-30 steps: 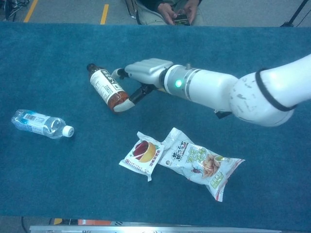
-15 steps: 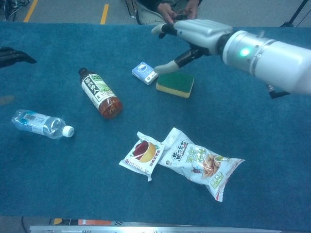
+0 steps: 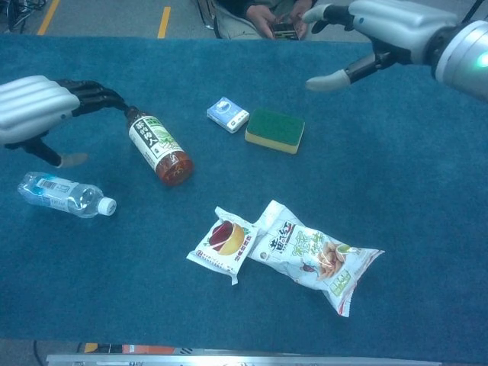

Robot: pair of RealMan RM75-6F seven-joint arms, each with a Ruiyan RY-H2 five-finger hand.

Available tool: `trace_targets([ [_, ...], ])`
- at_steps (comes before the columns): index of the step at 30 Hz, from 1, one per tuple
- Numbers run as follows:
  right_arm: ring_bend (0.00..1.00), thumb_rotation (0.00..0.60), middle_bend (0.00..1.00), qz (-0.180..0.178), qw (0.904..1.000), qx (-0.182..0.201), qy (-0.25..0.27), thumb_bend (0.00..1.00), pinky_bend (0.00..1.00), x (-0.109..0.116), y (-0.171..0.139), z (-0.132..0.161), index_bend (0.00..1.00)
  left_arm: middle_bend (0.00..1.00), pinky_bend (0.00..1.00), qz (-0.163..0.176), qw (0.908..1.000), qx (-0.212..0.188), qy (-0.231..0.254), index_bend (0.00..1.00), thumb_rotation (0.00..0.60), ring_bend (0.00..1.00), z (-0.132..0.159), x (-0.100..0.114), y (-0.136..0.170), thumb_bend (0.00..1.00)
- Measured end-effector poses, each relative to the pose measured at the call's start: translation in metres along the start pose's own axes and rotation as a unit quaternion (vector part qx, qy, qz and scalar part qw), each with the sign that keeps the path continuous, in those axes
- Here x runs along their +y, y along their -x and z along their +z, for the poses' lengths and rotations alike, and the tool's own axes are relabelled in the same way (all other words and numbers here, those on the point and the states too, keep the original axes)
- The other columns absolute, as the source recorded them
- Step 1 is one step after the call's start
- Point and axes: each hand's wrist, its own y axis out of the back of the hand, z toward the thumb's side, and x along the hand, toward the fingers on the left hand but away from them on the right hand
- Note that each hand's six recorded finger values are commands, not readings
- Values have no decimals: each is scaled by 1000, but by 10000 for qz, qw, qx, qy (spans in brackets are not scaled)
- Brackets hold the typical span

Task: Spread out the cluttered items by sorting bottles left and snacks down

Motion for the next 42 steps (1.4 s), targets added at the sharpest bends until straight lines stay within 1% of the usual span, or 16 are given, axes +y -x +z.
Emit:
trace_targets([
  [5,82,269,170,4,9999,-70,-119,44,135,3,-24,-13,0,96,182,20,9989,-334,-326,115,600,82,14,-3,-19,303],
  [10,82,269,174,86,9995,-84,-292,44,135,-2,-47,-20,0,96,181,-3,9960,-559,-696,115,600,82,21,-9,-37,305],
  [16,82,268,175,186,9989,-13,-420,44,137,-11,-71,-22,0,95,182,-95,9909,-680,-1154,115,600,82,17,-17,-54,304],
  [19,82,268,175,230,9987,40,-452,44,137,-15,-81,-21,0,94,181,-200,9879,-737,-1348,115,600,82,13,-22,-60,305],
  [26,82,269,178,228,9991,57,-344,44,137,-20,-96,-23,0,92,181,-442,9776,-896,-1852,115,600,82,7,-38,-65,304],
  [28,82,269,178,221,9992,60,-328,44,137,-21,-98,-24,0,90,181,-490,9768,-923,-1868,115,600,82,6,-42,-66,303],
  [31,83,269,179,220,9993,47,-311,44,137,-22,-100,-26,0,89,181,-506,9787,-928,-1761,115,600,82,6,-42,-68,302],
  [35,82,269,179,198,9993,45,-306,44,137,-24,-100,-28,0,86,181,-487,9836,-893,-1488,115,600,82,8,-37,-73,301],
  [38,83,269,178,182,9994,28,-299,44,137,-24,-100,-30,0,86,181,-481,9850,-915,-1380,115,600,82,12,-34,-77,301],
  [42,83,268,179,172,9994,11,-285,44,137,-25,-100,-32,0,86,181,-510,9847,-970,-1355,115,600,82,16,-34,-80,301],
])
